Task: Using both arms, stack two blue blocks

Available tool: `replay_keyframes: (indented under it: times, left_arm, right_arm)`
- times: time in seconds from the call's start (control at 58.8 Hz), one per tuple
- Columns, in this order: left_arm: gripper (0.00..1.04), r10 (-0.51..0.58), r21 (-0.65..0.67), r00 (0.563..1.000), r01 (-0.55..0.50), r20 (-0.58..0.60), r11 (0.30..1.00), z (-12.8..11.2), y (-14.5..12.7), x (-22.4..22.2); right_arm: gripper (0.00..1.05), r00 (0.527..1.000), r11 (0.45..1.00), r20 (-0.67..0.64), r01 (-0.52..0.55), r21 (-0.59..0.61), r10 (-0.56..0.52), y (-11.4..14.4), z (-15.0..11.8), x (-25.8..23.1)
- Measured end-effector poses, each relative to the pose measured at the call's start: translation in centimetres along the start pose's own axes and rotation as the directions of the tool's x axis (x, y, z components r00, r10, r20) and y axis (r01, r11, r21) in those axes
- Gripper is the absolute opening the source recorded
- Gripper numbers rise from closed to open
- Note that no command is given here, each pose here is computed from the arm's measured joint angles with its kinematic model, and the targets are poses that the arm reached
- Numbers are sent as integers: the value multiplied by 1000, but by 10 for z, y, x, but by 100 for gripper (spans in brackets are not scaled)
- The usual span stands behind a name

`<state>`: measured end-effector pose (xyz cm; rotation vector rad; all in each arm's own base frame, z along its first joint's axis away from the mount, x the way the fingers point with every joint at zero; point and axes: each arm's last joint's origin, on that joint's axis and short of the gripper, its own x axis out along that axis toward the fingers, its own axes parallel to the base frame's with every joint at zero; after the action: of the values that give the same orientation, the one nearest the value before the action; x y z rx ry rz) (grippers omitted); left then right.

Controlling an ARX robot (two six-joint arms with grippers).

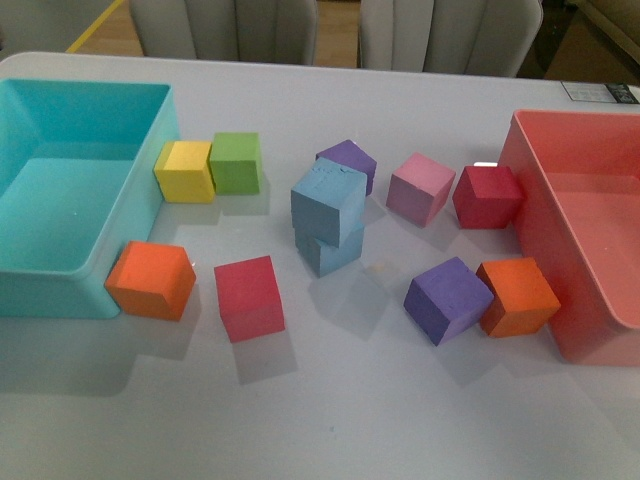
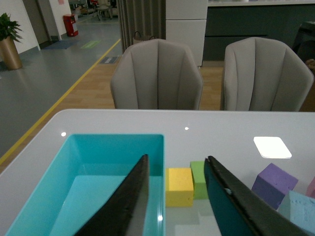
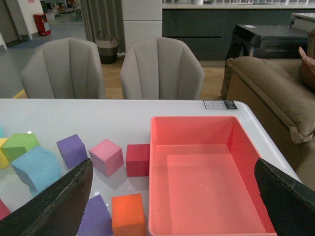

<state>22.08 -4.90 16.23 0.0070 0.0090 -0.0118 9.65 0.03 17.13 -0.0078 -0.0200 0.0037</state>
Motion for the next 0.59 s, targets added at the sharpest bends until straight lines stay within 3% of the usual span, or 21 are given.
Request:
replay_keyframes:
  times: [0.17, 0.595]
  left_arm:
    - [1, 1, -5, 1000, -1, -3, 1000, -1, 16, -23]
    - [2, -4, -4, 1000, 4, -5, 1000, 0, 38, -64]
  right_arm:
    - [96, 1000, 1000, 0, 0, 0, 0, 0, 0, 0]
    - [96, 1000, 1000, 0, 0, 0, 0, 0, 0, 0]
